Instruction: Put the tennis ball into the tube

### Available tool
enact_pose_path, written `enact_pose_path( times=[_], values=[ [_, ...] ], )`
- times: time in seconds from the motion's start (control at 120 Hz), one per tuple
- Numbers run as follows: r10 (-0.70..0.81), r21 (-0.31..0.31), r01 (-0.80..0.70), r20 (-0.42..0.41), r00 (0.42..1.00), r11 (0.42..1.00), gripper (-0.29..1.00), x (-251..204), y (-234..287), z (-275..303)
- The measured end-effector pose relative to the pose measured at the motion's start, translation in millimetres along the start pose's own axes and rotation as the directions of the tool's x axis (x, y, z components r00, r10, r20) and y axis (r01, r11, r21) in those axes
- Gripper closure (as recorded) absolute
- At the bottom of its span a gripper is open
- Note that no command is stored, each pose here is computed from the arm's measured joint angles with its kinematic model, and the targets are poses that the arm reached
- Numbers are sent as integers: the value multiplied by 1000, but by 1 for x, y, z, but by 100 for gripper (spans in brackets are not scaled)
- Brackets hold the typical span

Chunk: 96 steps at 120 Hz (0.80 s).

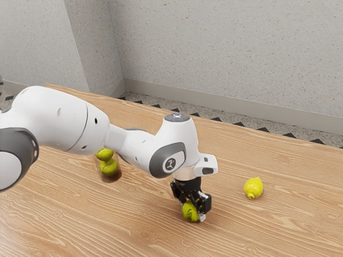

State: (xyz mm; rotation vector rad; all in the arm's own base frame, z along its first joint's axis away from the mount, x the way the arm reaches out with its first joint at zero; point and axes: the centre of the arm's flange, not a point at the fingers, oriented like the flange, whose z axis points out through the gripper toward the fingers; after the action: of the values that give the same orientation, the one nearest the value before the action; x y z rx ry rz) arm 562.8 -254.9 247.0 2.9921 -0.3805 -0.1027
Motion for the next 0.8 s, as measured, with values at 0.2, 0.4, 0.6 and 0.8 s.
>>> enact_pose_path(
  times=[0.2,0.4,0.6,0.8],
  values=[
    [-11,1,11,-42,999,1000,33,-6,-5,-70],
    [-107,-8,107,-27,994,994,34,-26,-60,-152],
    [-190,-1,190,-7,982,982,35,-57,-111,-215],
    [-260,23,260,5,966,965,35,-69,-158,-264]
  ],
)
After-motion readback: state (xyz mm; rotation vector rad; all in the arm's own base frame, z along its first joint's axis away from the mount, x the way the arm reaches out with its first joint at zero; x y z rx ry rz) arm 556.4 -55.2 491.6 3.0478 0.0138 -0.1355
